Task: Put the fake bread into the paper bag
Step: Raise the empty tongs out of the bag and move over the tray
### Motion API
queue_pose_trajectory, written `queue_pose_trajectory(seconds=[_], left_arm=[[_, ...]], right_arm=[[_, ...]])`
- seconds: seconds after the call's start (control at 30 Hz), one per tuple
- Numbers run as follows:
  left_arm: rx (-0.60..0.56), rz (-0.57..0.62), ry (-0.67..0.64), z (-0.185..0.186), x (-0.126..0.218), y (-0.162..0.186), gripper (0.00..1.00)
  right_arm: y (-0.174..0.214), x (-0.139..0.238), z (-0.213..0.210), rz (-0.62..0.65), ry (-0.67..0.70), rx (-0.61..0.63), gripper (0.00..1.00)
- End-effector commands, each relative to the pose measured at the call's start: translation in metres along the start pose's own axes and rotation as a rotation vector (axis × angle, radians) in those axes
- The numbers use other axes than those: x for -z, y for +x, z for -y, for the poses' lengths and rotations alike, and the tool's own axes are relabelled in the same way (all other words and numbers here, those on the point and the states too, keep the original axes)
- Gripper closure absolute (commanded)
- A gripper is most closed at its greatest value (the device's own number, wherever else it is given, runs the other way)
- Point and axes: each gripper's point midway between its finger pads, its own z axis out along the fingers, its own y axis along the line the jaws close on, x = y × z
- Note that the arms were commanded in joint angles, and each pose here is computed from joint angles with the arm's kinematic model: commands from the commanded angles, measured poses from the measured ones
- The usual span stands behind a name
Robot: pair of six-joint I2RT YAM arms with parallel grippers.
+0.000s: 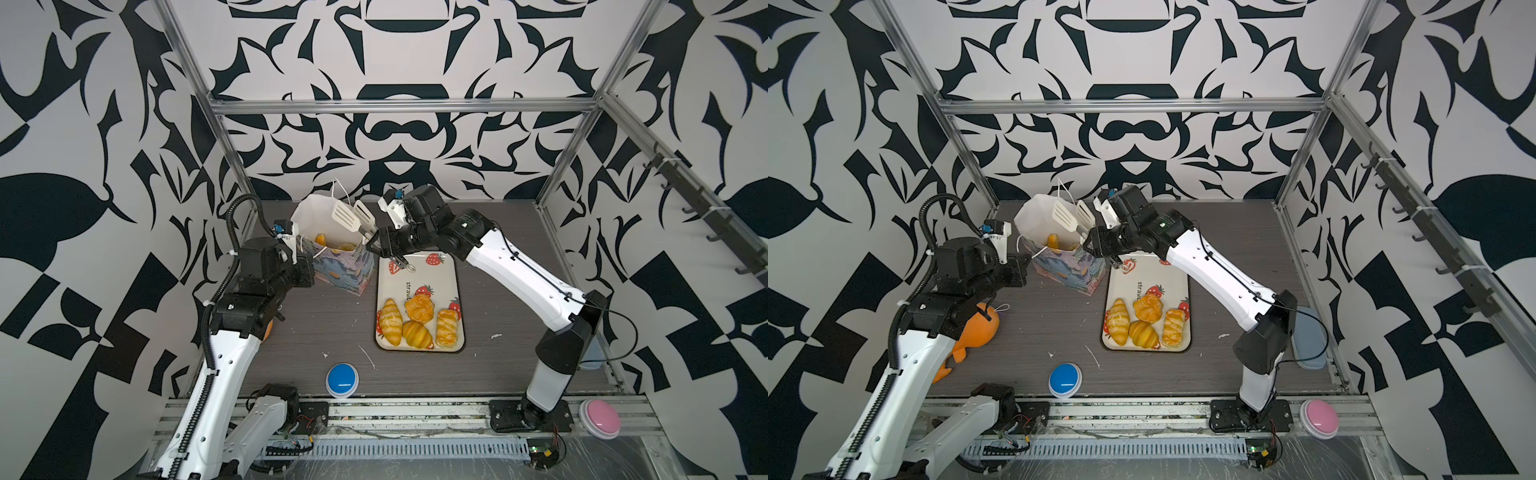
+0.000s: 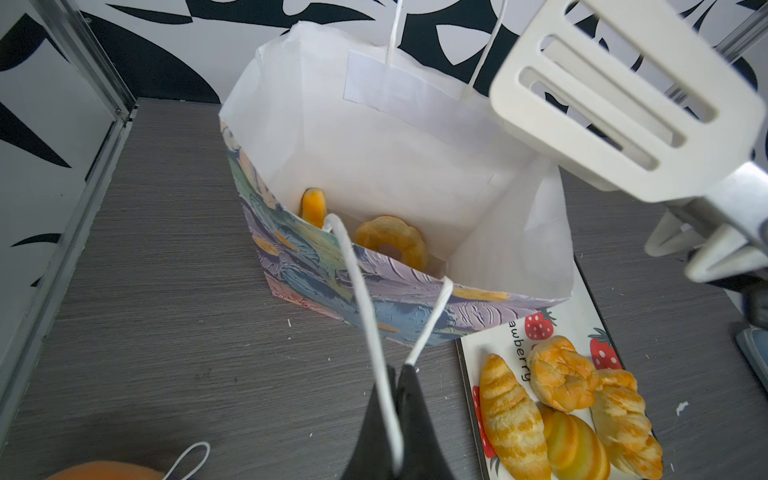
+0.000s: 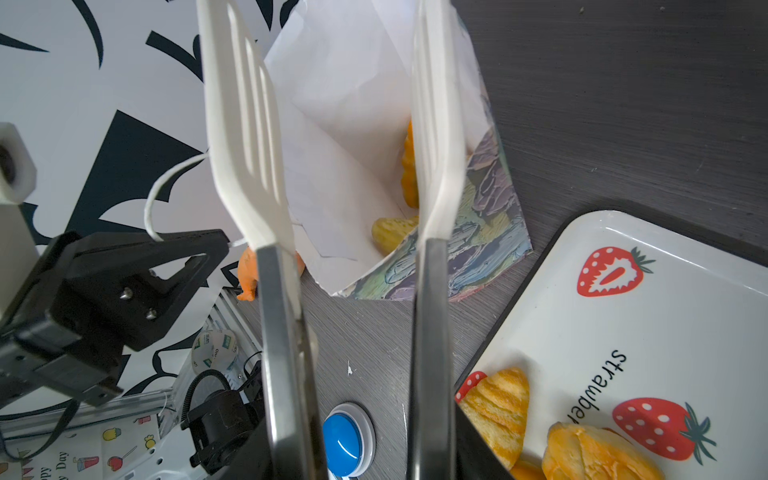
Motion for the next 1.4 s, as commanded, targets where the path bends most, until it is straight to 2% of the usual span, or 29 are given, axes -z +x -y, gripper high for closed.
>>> queue_pose_trajectory(seconds=[0.0,0.27,0.7,1.37], left_arm=[[0.000,-0.020,-0.001,0.000,0.002,0.008,0.96],[0.000,-0.019,-0.002,0.000,0.002,0.007,0.96],[-0.001,-0.020,0.000,0.000,0.001,0.008,0.96],[0.001,-0.027,-0.002,-0.001,-0.001,0.008,0.96]], right_arm=[[-0.028,0.057,-0.033,0.153,-0.060,0.079,0.50],[-0.017,0.078,-0.023,0.176,-0.014,0.091,0.49],[0.012,0.096,0.024,0.168,0.087,0.042,0.49],[0.095,0.093,0.096,0.019,0.239,-0.044,0.49]])
